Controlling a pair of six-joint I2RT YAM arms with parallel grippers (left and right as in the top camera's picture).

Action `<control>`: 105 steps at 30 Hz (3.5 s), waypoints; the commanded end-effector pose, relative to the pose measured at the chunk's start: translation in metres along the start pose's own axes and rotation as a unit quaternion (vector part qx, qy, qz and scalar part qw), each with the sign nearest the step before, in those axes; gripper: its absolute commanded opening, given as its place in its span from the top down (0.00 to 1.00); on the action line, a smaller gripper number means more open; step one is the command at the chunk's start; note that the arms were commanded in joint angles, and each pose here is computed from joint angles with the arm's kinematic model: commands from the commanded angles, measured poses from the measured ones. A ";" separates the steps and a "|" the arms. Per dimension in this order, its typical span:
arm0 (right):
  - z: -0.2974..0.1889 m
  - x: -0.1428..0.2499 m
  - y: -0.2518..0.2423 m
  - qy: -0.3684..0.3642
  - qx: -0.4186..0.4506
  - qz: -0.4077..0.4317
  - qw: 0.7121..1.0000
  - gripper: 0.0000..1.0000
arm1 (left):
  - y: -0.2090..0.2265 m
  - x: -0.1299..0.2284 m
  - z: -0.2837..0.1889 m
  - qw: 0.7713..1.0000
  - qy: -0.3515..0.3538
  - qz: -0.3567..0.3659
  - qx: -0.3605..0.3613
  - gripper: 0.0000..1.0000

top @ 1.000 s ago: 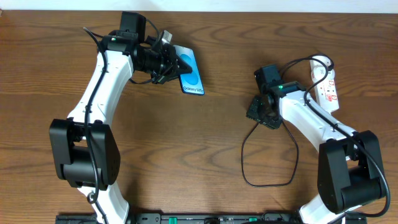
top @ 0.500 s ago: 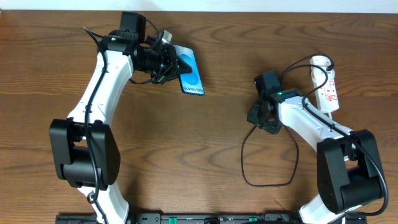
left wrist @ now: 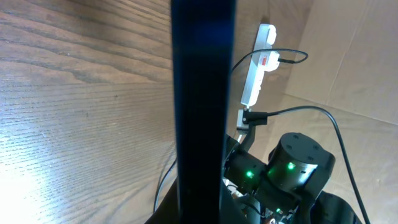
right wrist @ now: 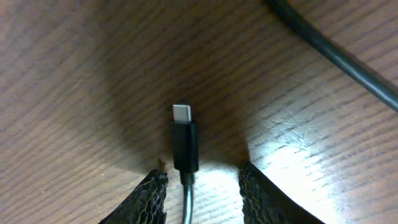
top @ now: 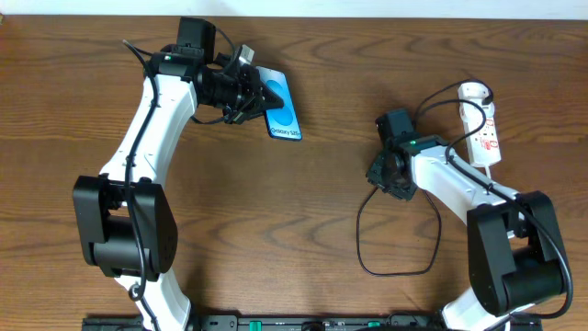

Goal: Plug charger to phone and switch on socket
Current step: 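Lower the right gripper and close it on the black USB-C plug, then lift the USB-C plug with the right gripper toward the phone's bottom edge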

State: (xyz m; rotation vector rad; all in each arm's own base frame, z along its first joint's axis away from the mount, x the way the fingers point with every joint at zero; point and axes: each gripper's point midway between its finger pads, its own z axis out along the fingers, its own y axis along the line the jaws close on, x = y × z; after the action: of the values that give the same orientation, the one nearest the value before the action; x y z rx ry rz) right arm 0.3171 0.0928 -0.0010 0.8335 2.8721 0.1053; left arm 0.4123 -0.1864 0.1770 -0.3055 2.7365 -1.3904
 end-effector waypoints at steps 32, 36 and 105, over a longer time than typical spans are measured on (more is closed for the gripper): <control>0.008 0.000 -0.005 -0.008 0.006 0.014 1.000 0.84 | -0.011 0.004 -0.006 1.000 -0.003 0.023 0.011 0.93; 0.008 -0.001 -0.005 -0.010 0.004 0.014 1.000 0.92 | -0.011 0.004 -0.006 1.000 -0.003 0.023 0.011 0.93; -0.338 0.090 0.126 -0.026 -0.639 -0.304 0.706 0.99 | -0.222 0.079 -0.094 0.882 0.046 0.329 0.333 0.92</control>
State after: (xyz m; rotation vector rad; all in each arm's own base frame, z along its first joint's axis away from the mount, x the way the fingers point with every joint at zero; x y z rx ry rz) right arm 0.2567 0.2338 0.3335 -0.3840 1.9830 1.6235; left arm 0.3574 -0.2567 0.4048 0.6214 1.9442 -1.9933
